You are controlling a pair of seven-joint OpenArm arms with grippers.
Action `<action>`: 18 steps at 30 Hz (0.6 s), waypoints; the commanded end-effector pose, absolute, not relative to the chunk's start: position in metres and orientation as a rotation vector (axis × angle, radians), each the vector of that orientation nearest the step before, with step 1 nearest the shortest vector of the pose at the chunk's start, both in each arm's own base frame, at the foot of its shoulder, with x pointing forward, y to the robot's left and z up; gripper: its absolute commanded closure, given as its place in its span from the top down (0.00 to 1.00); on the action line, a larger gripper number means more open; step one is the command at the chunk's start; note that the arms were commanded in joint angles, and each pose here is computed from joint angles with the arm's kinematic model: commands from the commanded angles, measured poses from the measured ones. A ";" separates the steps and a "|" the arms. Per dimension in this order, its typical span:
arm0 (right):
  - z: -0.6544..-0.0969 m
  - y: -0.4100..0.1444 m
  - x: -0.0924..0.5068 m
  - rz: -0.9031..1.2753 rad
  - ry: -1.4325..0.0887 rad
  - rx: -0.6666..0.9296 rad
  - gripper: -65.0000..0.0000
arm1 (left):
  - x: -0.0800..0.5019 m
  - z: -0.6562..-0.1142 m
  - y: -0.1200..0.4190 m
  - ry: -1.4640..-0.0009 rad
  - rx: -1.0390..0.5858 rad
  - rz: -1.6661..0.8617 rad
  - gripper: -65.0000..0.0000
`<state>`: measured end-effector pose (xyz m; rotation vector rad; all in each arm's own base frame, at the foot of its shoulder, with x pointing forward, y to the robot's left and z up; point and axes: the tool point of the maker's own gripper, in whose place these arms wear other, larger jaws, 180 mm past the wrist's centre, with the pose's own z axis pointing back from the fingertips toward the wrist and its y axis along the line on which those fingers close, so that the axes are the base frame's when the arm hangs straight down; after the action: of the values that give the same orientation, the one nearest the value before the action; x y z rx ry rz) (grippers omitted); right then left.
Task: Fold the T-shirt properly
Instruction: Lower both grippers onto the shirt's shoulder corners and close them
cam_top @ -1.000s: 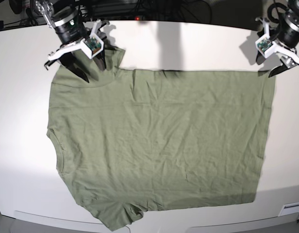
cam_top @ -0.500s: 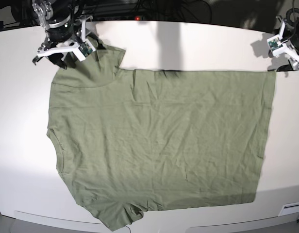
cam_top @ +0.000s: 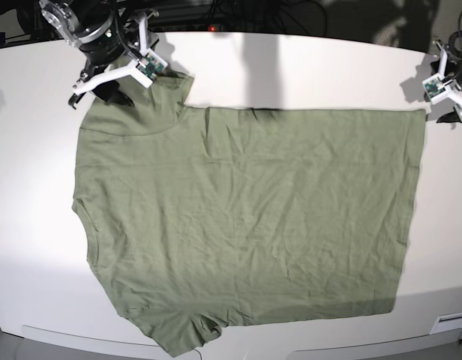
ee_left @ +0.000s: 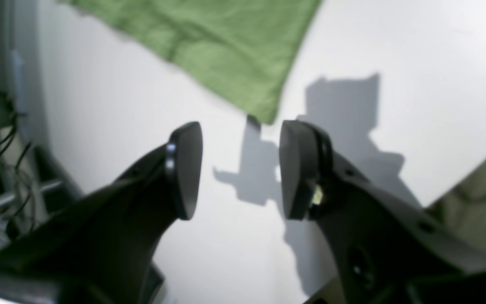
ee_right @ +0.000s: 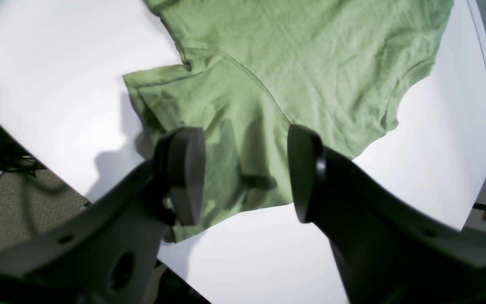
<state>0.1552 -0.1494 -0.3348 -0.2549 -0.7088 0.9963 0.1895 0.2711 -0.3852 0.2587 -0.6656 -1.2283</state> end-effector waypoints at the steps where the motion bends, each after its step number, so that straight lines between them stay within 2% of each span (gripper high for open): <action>1: -0.327 -0.147 0.158 1.003 -0.739 -0.257 0.49 | 0.196 -0.381 0.265 -0.687 0.258 -1.250 0.45; 3: -0.327 -0.148 0.158 1.003 -0.739 -0.258 0.49 | 0.195 -0.391 0.252 -0.668 0.237 -1.274 0.45; 7: -0.327 -0.148 0.158 1.003 -0.738 -0.258 0.49 | 0.209 -0.401 0.248 -0.588 0.318 -1.339 0.45; 10: -0.327 -0.148 0.158 1.003 -0.738 -0.258 0.49 | 0.211 -0.406 0.234 -0.594 0.280 -1.348 0.45; 18: -0.327 -0.149 0.159 1.003 -0.736 -0.263 0.49 | 0.195 -0.451 0.270 -0.401 0.295 -1.340 0.45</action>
<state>0.1550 -0.1500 -0.3351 -0.2571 -0.7042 1.0013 0.2044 0.2568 -0.4464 0.2782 -0.4743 -1.3197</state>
